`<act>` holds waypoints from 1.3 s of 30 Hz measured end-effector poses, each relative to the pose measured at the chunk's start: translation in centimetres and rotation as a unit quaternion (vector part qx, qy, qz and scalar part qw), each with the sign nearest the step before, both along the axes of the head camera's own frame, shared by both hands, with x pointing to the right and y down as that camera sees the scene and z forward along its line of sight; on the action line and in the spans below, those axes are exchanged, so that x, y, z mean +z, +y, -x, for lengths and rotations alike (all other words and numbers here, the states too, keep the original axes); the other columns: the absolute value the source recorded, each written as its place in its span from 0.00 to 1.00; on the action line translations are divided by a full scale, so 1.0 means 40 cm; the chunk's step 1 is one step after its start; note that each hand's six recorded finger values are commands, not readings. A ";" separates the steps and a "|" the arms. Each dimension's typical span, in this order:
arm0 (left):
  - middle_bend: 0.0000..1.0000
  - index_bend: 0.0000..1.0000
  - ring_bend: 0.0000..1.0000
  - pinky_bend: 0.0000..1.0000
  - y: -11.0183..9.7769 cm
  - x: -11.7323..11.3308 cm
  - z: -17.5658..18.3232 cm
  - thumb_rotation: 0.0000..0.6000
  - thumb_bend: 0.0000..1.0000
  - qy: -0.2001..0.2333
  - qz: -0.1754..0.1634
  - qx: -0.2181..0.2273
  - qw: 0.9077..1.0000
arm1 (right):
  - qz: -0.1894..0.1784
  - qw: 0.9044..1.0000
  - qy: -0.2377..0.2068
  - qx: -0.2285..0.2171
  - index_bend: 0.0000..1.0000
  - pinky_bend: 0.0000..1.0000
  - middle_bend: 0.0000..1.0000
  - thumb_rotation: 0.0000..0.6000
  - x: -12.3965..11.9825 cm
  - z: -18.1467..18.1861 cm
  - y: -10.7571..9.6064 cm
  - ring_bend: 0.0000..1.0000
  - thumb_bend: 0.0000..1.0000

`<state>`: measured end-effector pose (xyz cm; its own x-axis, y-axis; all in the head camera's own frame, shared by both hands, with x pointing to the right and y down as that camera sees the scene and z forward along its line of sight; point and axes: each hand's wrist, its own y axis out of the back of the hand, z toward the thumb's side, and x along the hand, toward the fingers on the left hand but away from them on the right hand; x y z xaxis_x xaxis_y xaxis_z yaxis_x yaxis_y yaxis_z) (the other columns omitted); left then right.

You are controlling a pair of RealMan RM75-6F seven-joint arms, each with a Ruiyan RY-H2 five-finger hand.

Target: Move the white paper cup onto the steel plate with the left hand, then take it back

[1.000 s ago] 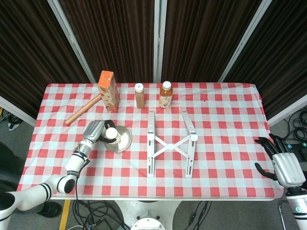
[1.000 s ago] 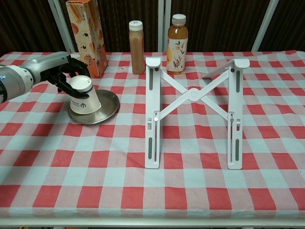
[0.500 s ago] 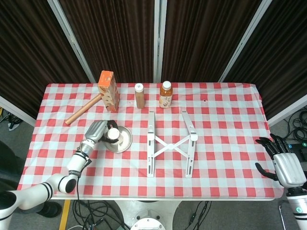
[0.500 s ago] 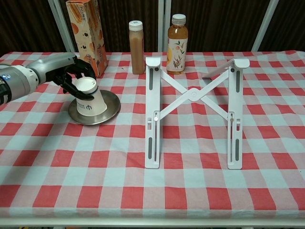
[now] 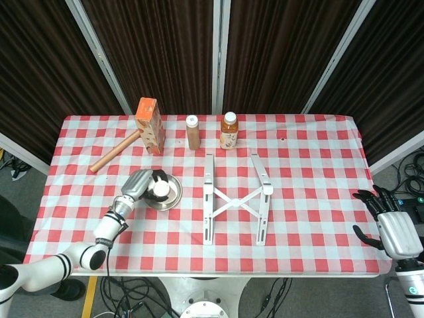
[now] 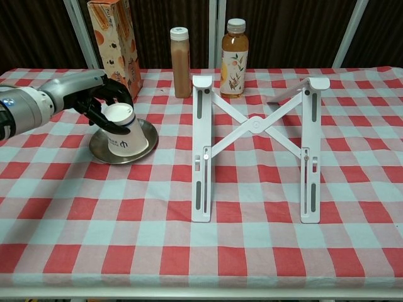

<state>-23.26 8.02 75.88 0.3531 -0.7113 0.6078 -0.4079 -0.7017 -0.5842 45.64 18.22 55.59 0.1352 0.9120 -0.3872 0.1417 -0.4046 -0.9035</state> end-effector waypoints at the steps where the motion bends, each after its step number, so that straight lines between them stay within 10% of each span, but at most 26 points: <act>1: 0.54 0.50 0.47 0.71 -0.007 0.005 0.007 1.00 0.17 -0.007 -0.004 -0.003 1.000 | 0.000 1.000 0.000 0.000 0.18 0.07 0.17 1.00 0.000 0.000 0.000 0.00 0.21; 39: 0.54 0.49 0.46 0.68 -0.006 -0.010 0.016 1.00 0.17 -0.009 -0.009 0.011 1.000 | 0.001 1.000 0.001 -0.002 0.18 0.07 0.17 1.00 0.001 0.005 0.001 0.00 0.20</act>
